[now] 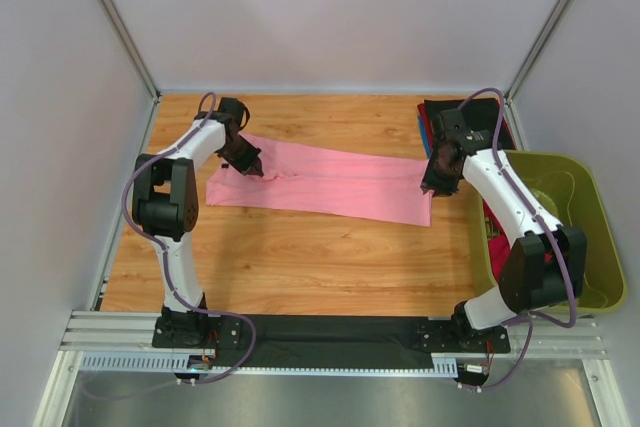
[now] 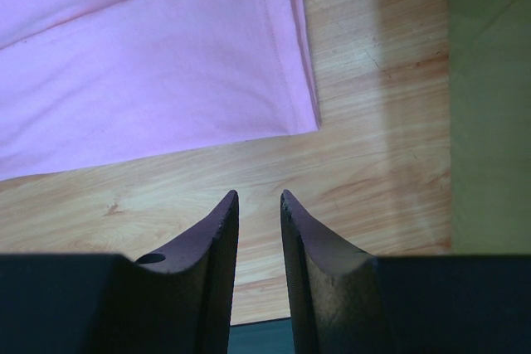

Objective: Fold and stack the t-shirts
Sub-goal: Fold the tshirt

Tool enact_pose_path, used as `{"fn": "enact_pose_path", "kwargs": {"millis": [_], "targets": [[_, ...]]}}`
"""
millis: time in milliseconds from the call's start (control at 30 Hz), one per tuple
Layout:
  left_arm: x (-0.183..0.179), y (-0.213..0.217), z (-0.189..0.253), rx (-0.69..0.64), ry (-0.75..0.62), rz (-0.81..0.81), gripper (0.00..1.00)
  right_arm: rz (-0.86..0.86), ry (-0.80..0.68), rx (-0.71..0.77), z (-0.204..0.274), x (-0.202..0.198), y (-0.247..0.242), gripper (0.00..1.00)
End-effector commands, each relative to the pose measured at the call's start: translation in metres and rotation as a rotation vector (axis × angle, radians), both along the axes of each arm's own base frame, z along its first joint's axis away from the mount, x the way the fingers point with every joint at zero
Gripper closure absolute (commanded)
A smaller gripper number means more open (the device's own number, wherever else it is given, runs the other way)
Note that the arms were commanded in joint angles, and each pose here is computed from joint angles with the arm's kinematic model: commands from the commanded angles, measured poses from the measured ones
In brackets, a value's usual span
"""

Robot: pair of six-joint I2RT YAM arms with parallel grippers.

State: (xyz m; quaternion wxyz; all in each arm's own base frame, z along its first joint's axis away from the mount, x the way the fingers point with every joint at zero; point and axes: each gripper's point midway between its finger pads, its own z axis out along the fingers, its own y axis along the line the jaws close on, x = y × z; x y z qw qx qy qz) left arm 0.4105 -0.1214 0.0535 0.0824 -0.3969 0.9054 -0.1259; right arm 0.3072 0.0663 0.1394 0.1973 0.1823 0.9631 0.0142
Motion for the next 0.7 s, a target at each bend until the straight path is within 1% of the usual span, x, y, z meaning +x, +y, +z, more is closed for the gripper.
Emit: {"fn": "enact_pose_path", "kwargs": {"millis": [0,233,433,567,667], "targets": [[0.031,-0.009,0.026,-0.026,-0.136,-0.038,1.00,-0.008,-0.055,0.012,0.013,0.011,-0.001,0.71],[0.056,-0.017,0.032,-0.049,-0.209,-0.102,1.00,-0.010,-0.049,0.009,0.011,0.013,-0.003,0.71],[0.075,-0.027,0.025,-0.074,-0.235,-0.179,1.00,-0.010,-0.042,0.010,0.009,0.015,-0.004,0.71],[0.084,-0.037,0.026,-0.117,-0.265,-0.235,1.00,-0.012,-0.042,0.010,0.009,0.018,-0.004,0.71],[0.089,-0.042,0.032,-0.119,-0.308,-0.282,1.00,-0.009,-0.042,0.009,0.010,0.020,-0.003,0.71]]}}
